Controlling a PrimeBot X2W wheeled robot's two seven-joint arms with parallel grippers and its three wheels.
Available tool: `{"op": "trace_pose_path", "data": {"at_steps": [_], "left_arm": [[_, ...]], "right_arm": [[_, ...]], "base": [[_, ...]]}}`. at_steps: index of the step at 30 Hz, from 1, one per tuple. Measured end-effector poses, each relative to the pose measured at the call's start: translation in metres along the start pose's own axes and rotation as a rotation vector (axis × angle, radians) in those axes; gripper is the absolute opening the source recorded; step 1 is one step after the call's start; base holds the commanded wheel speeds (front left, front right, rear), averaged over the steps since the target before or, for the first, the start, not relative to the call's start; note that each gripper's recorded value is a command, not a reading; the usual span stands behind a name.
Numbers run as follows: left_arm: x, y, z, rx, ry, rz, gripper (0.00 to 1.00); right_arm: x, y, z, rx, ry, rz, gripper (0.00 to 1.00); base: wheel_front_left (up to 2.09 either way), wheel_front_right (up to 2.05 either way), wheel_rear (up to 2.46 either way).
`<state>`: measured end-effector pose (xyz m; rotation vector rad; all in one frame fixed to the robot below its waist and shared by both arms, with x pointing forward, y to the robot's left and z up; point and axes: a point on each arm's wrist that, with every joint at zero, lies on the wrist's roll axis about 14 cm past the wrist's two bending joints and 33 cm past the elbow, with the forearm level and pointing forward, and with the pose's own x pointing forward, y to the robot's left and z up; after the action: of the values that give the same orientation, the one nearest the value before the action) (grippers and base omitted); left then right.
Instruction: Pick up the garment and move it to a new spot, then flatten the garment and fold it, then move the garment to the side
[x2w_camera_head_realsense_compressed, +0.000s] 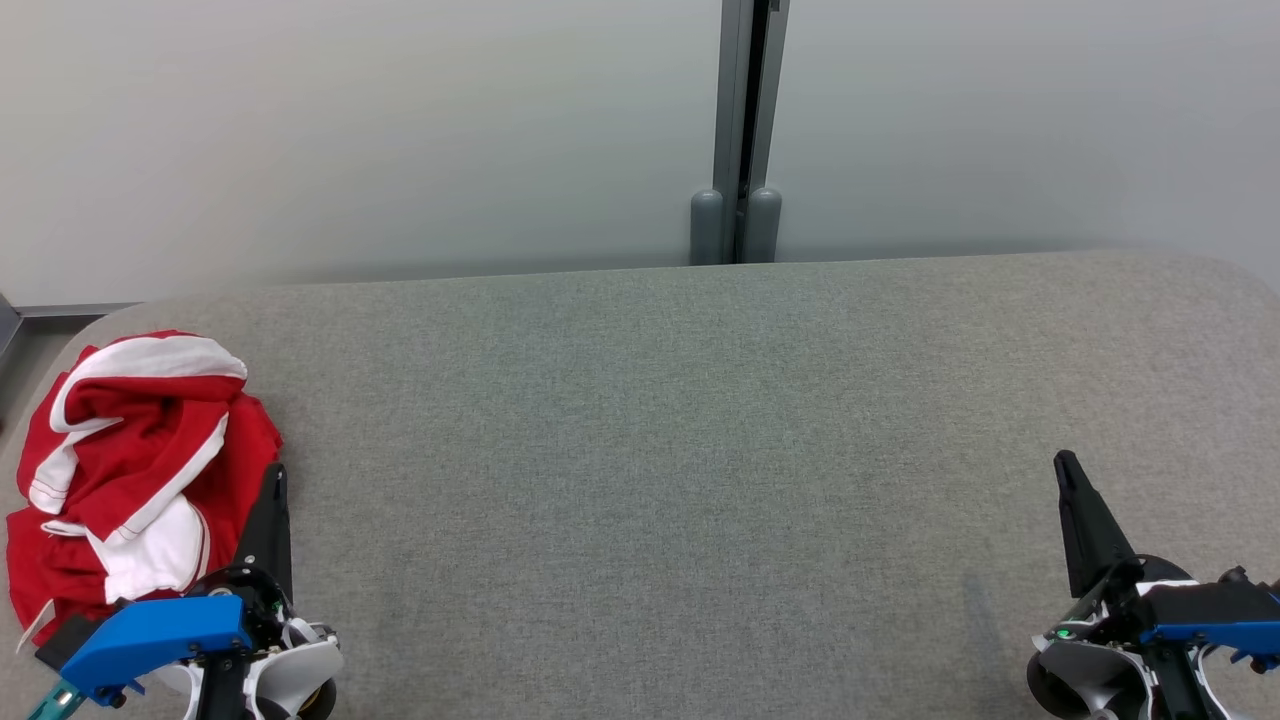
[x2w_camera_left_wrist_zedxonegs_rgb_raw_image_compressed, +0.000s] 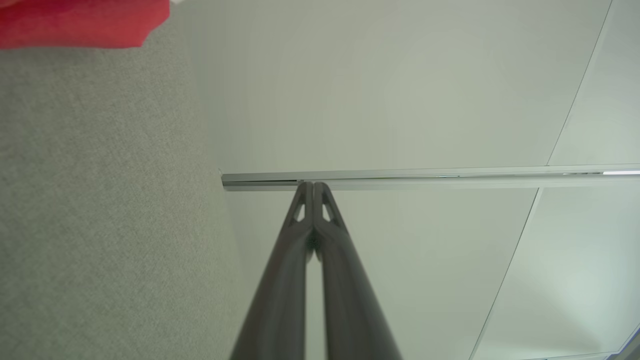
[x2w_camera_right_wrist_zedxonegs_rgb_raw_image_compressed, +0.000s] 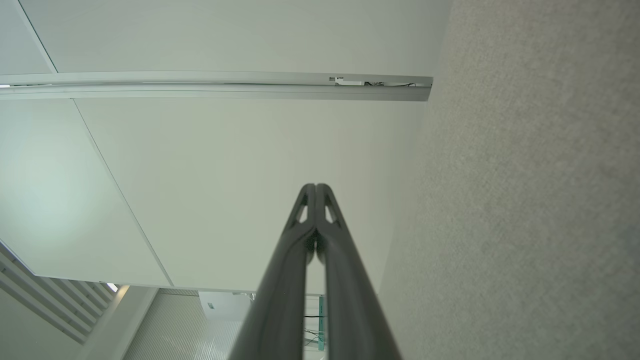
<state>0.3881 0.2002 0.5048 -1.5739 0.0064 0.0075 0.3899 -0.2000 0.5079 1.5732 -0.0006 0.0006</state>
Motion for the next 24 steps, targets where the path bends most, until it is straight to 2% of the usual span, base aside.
{"op": "trace_pose_path", "data": {"at_steps": [14, 15, 20, 24], "left_arm": [[0.0, 0.0, 0.0, 0.0, 0.0, 0.0, 0.0], [0.0, 0.0, 0.0, 0.0, 0.0, 0.0, 1.0], [-0.012, 0.027, 0.0, -0.011, -0.008, 0.08, 1.0], [-0.013, 0.029, 0.001, -0.004, -0.023, 0.085, 1.0]], "right_arm": [[0.0, 0.0, 0.0, 0.0, 0.0, 0.0, 0.0], [0.0, 0.0, 0.0, 0.0, 0.0, 0.0, 1.0], [-0.007, -0.02, -0.001, 0.011, -0.002, -0.059, 1.0], [-0.007, -0.018, -0.001, 0.002, -0.003, -0.054, 1.0]], "base": [[0.0, 0.0, 0.0], [0.0, 0.0, 0.0], [0.0, 0.0, 0.0], [0.0, 0.0, 0.0]]}}
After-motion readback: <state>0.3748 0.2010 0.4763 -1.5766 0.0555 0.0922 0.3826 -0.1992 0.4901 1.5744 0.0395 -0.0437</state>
